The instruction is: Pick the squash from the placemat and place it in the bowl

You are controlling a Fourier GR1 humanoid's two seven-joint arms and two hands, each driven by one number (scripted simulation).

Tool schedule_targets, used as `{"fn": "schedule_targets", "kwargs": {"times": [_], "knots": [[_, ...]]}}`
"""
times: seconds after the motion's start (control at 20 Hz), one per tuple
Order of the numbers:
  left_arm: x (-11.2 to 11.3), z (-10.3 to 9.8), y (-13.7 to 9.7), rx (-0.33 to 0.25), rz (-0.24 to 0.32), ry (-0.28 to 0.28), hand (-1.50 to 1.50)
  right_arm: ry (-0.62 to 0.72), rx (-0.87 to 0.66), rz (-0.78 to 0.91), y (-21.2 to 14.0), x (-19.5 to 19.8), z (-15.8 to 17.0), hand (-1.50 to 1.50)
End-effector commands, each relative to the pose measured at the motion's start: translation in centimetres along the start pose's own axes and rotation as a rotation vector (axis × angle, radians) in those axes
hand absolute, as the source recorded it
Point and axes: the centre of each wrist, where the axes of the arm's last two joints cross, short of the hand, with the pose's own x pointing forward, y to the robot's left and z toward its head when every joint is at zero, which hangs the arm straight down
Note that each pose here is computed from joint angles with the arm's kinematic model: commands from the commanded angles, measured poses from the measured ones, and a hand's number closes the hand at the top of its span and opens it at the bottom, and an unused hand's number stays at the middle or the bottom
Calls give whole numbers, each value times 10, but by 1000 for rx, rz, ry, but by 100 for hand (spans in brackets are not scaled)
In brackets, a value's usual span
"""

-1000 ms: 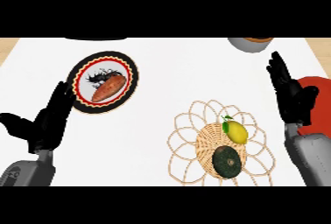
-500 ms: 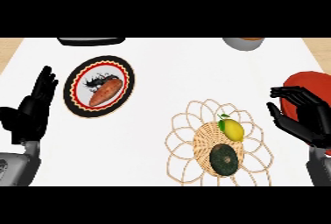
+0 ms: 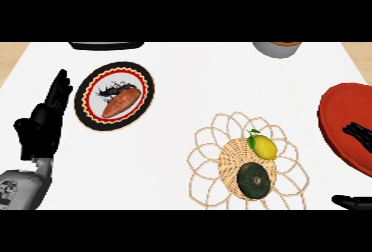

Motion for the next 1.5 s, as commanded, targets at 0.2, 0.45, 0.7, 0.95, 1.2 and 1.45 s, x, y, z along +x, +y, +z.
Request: {"fn": "schedule_targets", "kwargs": {"times": [0.2, 0.45, 0.7, 0.95, 1.2, 1.45], "knots": [[7, 6, -16, 11, -9, -8, 0, 131, 259, 343, -10, 68, -24, -150], [15, 5, 1, -27, -13, -7, 0, 229, 399, 484, 10, 90, -58, -150], [9, -7, -15, -14, -20, -2, 0, 273, 520, 494, 50, 110, -75, -150], [20, -2, -7, -26, -1, -18, 0, 308, 614, 510, 86, 114, -77, -150], [14, -2, 3, -11, -3, -21, 0, 400, 686, 588, 118, 94, -85, -150], [10, 1, -7, -10, -15, -41, 0, 507, 717, 667, 126, 84, -84, -150]]}}
